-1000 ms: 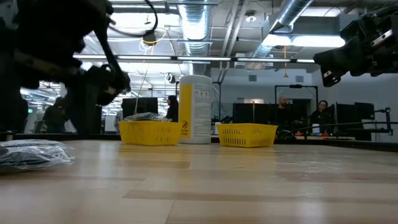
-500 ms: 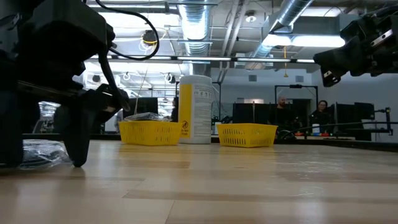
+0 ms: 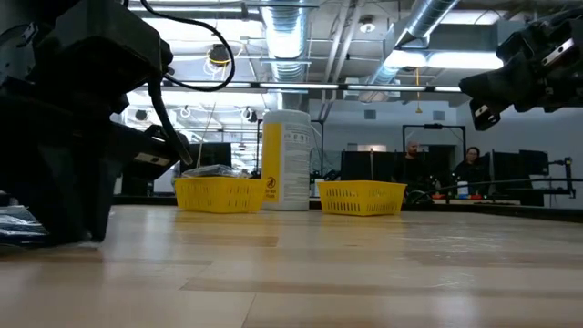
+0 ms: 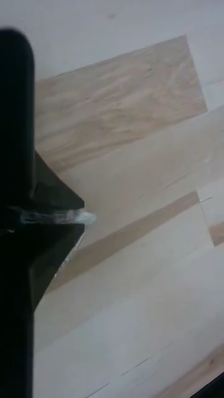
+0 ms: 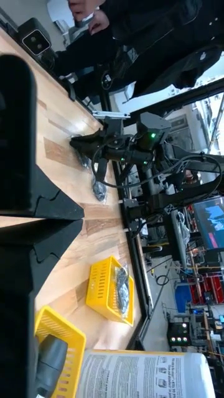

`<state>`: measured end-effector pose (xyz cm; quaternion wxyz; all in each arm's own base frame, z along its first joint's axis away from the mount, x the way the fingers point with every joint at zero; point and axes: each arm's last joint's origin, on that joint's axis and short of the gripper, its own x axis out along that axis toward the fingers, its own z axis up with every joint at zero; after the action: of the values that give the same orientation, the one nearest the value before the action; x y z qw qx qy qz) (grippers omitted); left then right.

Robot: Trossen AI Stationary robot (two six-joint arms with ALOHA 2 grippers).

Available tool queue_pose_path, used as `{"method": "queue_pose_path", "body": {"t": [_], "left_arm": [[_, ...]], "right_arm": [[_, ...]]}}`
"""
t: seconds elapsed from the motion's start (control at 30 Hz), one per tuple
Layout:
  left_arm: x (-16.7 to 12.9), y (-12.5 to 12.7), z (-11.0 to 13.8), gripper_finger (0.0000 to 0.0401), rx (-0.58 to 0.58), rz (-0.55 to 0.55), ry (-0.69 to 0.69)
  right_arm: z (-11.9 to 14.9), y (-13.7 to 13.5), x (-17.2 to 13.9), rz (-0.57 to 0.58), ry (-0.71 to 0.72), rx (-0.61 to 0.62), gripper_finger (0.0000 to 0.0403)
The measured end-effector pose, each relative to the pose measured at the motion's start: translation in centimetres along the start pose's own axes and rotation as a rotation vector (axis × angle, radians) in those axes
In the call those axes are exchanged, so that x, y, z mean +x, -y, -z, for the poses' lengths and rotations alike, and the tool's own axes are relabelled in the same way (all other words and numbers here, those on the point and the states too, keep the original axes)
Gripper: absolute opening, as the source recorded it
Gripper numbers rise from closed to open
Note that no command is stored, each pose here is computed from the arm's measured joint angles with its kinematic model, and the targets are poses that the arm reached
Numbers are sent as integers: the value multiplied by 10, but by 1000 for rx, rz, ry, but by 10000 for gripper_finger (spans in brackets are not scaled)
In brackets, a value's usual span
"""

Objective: Pick & Place Travel size toiletries
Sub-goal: Put the black hairbrush into the left yellow bin

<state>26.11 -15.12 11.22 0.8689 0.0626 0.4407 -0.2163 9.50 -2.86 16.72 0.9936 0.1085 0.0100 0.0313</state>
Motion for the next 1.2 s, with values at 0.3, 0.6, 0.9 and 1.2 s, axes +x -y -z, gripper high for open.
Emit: {"method": "queue_pose_path", "body": {"t": [0.3, 0.6, 0.9, 1.2], "left_arm": [[-2, 1, 0, 2, -2, 5, -2], [-34, -10, -20, 0, -33, -123, 146], [-95, -49, -43, 0, -172, -457, 386], [-161, -107, -40, 0, -397, -850, 550]], "right_arm": [[0, 0, 0, 0, 0, 0, 0], [0, 0, 0, -1, 0, 0, 0], [0, 0, 0, -1, 0, 0, 0], [0, 0, 0, -1, 0, 0, 0]]}}
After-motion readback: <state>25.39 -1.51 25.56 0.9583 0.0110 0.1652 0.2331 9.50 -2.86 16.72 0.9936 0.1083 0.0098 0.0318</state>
